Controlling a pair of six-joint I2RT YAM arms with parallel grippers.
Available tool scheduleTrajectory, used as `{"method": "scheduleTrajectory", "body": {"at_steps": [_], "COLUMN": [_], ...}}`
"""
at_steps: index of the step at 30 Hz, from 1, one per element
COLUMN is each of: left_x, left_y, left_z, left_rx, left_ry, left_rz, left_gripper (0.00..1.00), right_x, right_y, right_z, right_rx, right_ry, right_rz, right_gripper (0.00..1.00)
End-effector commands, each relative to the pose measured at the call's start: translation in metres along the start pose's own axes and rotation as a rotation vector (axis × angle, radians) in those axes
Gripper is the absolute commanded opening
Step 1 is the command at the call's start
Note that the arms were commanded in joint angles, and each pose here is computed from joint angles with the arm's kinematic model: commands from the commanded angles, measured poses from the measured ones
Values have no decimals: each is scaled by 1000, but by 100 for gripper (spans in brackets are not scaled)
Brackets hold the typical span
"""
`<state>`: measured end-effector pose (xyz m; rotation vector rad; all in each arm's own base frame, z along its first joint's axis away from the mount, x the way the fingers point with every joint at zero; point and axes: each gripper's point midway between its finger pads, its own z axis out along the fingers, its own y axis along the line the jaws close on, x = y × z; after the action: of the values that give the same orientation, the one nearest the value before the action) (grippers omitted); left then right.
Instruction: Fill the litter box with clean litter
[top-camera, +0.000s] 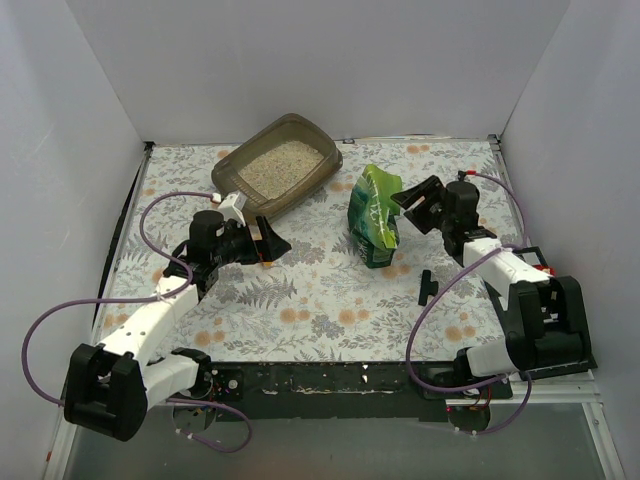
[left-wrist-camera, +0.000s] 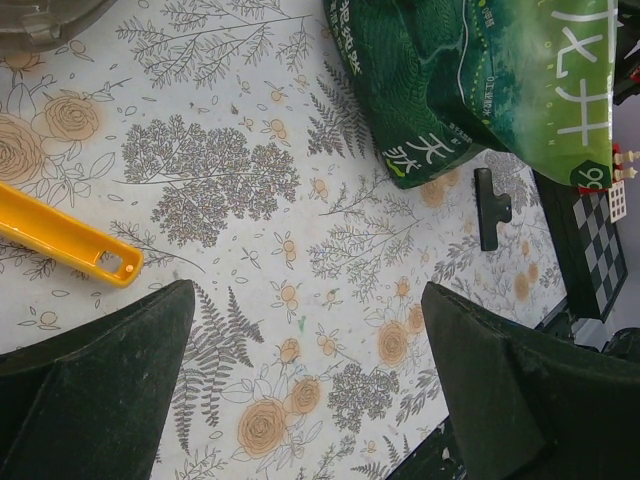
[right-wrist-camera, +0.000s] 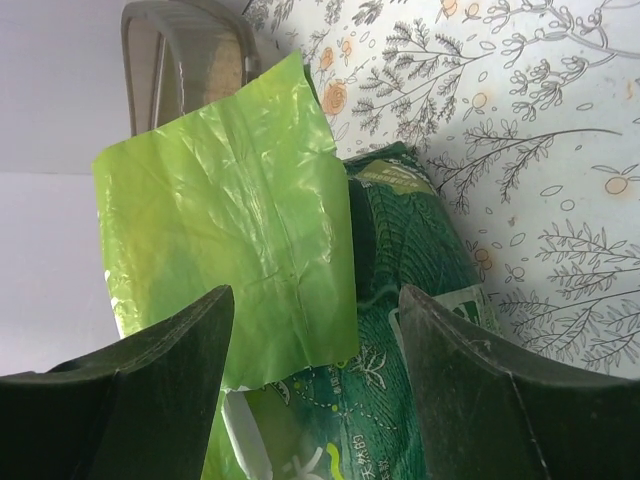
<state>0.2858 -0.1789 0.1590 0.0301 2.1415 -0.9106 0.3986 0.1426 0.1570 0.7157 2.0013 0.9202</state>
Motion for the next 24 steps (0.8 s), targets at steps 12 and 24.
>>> {"method": "scheduleTrajectory", "body": {"at_steps": [12,24], "left_x": [3,4], "left_y": [0,2], "left_z": [5,8], "left_rx": [10,2], "left_ry": [22,30], "left_rz": [9,7], "left_gripper": [98,98], "right_x": [7,0], "right_y": [16,34], "right_z": [18,23], "right_rx": [-165,-249], "right_ry": [23,12], "right_rz": [147,127], "right_gripper": [75,45]}}
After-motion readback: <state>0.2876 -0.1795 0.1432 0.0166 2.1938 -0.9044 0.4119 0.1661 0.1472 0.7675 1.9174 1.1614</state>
